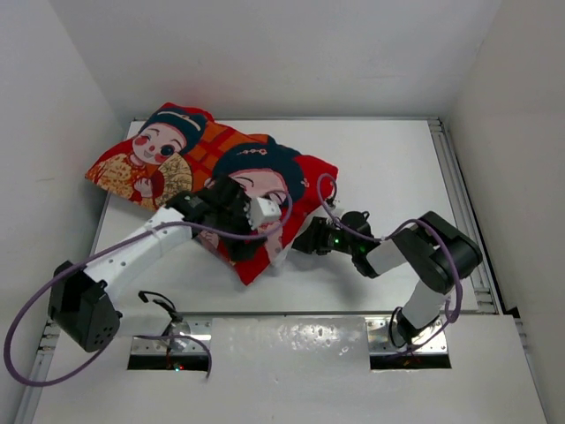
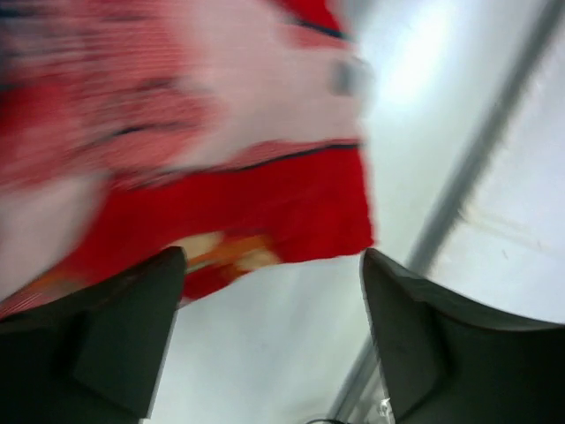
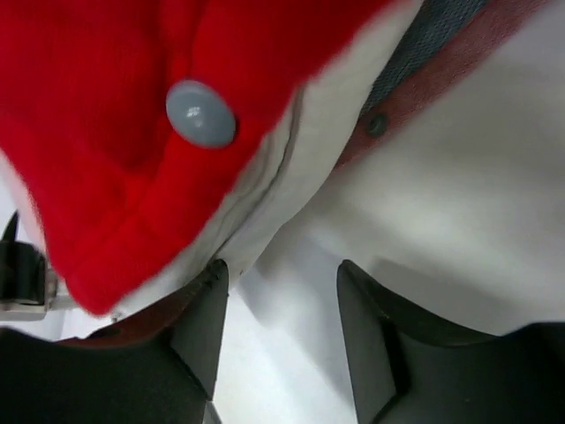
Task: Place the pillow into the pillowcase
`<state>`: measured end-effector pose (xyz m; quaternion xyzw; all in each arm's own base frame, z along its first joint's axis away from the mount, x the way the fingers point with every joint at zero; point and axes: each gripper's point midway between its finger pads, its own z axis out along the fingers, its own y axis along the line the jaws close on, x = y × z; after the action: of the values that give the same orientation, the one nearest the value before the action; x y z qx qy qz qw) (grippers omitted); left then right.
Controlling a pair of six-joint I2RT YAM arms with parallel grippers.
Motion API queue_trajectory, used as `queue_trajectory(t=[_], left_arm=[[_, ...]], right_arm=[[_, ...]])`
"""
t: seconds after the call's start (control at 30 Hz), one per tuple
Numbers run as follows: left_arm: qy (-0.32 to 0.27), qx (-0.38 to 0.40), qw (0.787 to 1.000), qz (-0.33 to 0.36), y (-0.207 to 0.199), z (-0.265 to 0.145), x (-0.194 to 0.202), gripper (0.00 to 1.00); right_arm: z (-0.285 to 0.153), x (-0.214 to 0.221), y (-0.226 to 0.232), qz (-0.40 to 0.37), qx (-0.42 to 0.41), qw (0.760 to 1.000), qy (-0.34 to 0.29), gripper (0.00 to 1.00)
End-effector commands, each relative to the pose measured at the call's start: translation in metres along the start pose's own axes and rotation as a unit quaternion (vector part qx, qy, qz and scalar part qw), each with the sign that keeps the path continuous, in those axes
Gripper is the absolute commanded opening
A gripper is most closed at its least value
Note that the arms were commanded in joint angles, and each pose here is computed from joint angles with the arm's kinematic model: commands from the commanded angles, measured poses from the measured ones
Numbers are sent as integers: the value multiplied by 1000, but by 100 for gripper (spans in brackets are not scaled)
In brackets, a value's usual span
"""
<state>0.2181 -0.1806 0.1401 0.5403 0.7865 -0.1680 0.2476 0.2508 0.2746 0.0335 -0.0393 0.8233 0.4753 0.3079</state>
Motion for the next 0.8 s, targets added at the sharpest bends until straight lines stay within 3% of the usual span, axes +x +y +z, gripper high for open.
queue_trajectory(t=[0.0, 0.1, 0.3, 0.47, 0.5, 0.6, 0.63, 0.77], left_arm=[[32, 41, 998, 39, -28, 22, 7, 84], [44, 30, 997, 61, -32, 37, 3, 98], [75, -80, 992, 56, 1, 56, 15, 97], [84, -90, 990, 66, 4, 76, 32, 67], [83, -87, 990, 72, 4, 81, 32, 53], [85, -83, 991, 69, 6, 84, 32, 25], [84, -82, 991, 64, 8, 83, 31, 2], [36, -66, 996, 37, 13, 58, 3, 0]], right_arm=[[-2, -14, 38, -17, -74, 995, -62, 53], [5, -7, 39, -25, -64, 995, -72, 59], [14, -6, 50, -32, -76, 993, -80, 61], [6, -9, 44, -42, -60, 993, -96, 61], [5, -10, 45, -43, -61, 992, -98, 61], [5, -12, 46, -45, -64, 992, -100, 60], [4, -13, 47, -46, -65, 992, -101, 61], [4, -11, 48, -49, -66, 992, -97, 61]])
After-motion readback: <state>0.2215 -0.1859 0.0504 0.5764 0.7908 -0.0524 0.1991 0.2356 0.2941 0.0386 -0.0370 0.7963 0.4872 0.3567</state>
